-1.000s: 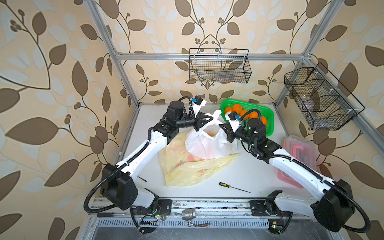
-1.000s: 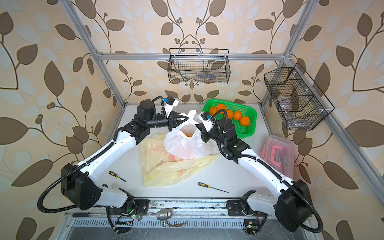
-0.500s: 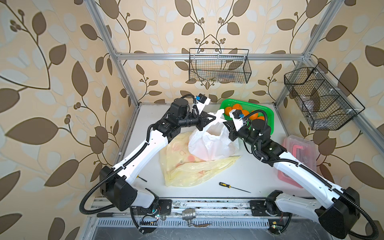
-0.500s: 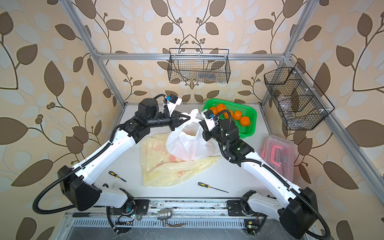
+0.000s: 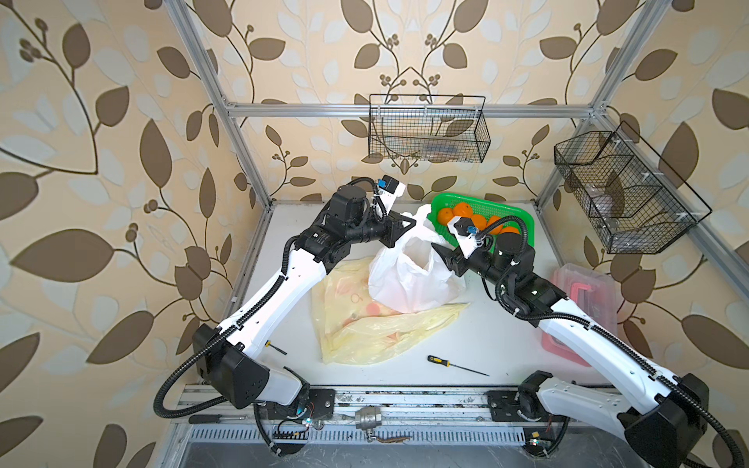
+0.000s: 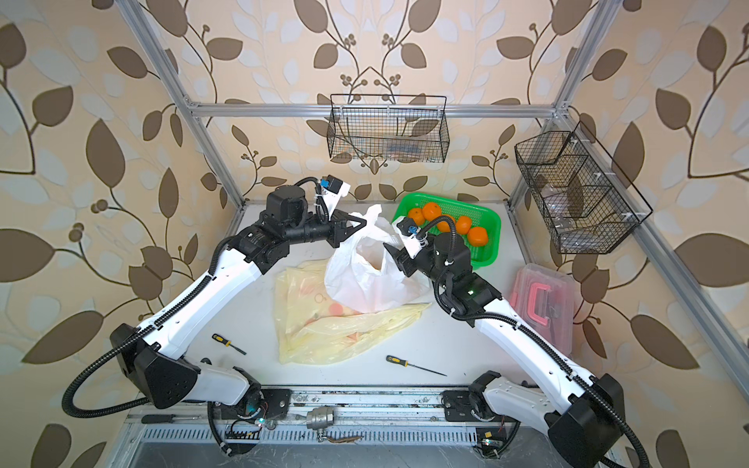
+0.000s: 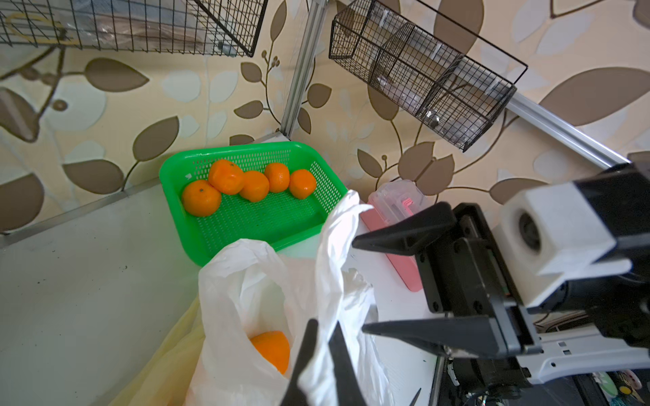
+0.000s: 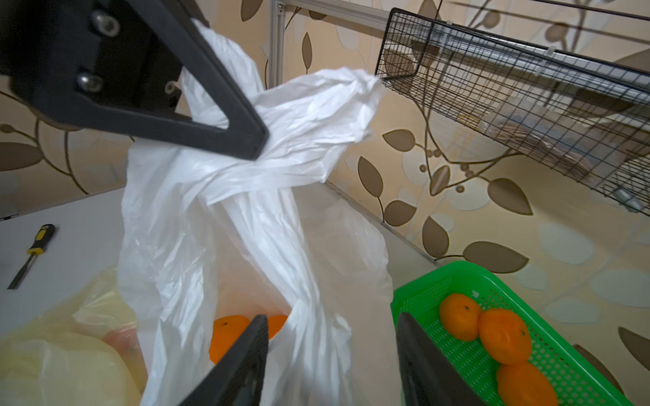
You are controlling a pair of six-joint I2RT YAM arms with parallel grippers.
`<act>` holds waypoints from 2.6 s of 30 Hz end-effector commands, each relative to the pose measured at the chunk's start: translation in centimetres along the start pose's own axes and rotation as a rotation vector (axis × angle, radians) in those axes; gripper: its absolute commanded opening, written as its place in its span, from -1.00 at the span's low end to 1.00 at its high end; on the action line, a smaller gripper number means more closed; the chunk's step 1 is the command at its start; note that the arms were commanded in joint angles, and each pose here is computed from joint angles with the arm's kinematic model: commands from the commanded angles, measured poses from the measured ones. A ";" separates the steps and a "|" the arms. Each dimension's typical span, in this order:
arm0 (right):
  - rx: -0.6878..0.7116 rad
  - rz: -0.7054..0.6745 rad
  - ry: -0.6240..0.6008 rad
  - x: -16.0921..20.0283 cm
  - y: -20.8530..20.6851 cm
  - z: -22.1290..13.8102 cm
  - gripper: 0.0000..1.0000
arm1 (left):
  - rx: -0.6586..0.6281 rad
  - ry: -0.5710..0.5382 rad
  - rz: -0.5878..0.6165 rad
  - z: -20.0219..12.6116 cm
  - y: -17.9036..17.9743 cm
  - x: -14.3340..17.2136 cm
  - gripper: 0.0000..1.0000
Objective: Place the oranges into plastic bags & tie knots
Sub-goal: Tie the plastic bag at the center of the board.
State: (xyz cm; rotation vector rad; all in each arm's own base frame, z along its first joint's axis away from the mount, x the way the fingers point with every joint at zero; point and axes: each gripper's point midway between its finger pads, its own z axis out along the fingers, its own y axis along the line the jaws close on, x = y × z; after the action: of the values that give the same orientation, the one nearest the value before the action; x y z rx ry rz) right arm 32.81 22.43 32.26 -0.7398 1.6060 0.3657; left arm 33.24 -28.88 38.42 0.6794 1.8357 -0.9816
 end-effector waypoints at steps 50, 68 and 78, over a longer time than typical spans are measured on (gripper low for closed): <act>0.229 0.201 0.034 3.1 -0.9 0.1 -0.62 | -0.087 0.190 -0.069 2.3 2.9 2.0 -1.00; 0.014 -0.520 0.034 -1.7 0.8 -0.3 0.58 | -0.025 0.138 -0.070 1.7 1.3 0.9 -1.00; 0.206 -0.846 0.090 -2.2 -0.2 2.2 0.45 | -0.021 0.135 -0.076 1.6 1.2 0.9 -1.00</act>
State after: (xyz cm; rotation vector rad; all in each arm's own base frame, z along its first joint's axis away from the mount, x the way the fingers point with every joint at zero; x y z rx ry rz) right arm 33.60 24.98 32.61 -1.2064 1.3235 -0.2483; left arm 35.56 -29.67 34.23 0.6658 2.0839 -0.9566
